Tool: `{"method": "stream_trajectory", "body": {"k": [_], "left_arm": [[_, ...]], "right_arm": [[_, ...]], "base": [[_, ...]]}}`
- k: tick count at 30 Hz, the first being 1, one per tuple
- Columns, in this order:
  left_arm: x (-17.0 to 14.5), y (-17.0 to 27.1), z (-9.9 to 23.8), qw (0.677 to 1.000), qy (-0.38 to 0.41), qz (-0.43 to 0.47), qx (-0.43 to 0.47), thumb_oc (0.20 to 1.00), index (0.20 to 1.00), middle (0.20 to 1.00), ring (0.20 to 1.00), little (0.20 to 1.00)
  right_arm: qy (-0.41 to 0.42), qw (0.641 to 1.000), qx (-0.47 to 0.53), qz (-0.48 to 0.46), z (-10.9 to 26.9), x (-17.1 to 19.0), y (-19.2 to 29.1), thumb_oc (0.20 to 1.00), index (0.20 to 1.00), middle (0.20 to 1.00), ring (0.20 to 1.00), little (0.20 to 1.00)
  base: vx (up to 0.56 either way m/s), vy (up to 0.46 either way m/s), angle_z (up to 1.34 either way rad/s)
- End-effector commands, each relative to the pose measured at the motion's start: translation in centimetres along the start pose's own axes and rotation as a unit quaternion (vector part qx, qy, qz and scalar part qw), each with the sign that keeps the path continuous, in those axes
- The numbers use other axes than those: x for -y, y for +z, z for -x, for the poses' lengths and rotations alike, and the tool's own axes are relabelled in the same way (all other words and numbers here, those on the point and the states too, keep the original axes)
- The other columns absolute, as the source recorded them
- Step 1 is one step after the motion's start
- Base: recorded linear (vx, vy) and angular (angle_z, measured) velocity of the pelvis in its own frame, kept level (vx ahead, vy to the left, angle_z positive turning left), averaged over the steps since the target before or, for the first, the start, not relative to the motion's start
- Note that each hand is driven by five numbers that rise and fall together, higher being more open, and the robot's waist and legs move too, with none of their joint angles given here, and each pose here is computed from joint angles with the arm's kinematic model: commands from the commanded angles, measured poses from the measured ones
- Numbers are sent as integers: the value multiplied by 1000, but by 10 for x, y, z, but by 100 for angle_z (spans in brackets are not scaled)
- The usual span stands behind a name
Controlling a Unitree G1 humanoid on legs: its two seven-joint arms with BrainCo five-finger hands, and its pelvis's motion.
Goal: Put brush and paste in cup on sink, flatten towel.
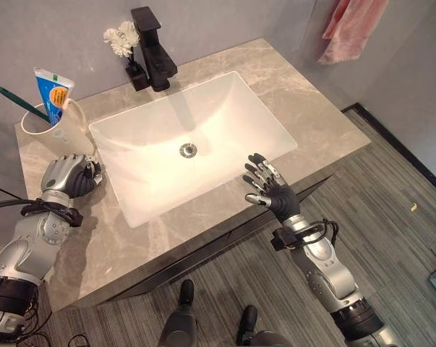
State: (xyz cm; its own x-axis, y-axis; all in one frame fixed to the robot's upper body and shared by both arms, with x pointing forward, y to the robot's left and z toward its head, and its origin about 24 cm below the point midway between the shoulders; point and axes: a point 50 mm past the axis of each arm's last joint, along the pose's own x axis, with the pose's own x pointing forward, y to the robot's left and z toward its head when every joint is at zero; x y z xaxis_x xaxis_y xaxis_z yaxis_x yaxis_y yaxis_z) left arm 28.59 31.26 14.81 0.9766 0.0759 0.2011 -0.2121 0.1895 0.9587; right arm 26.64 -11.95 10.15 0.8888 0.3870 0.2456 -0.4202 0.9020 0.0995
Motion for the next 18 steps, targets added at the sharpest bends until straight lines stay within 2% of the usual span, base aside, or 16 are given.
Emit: {"method": "stream_trajectory", "body": {"k": [1,18], "left_arm": [[-37,-15,-3,998,65,-23,-16,200,200,200,200,200],[-41,-12,-9,997,70,-18,-14,200,200,200,200,200]], "right_arm": [[-5,1000,-5,-20,10,-4,-5,1000,1000,1000,1000,1000],[-15,1000,-1,-18,10,-2,-4,1000,1000,1000,1000,1000]], "base": [[33,6,1],[-1,11,0]]}}
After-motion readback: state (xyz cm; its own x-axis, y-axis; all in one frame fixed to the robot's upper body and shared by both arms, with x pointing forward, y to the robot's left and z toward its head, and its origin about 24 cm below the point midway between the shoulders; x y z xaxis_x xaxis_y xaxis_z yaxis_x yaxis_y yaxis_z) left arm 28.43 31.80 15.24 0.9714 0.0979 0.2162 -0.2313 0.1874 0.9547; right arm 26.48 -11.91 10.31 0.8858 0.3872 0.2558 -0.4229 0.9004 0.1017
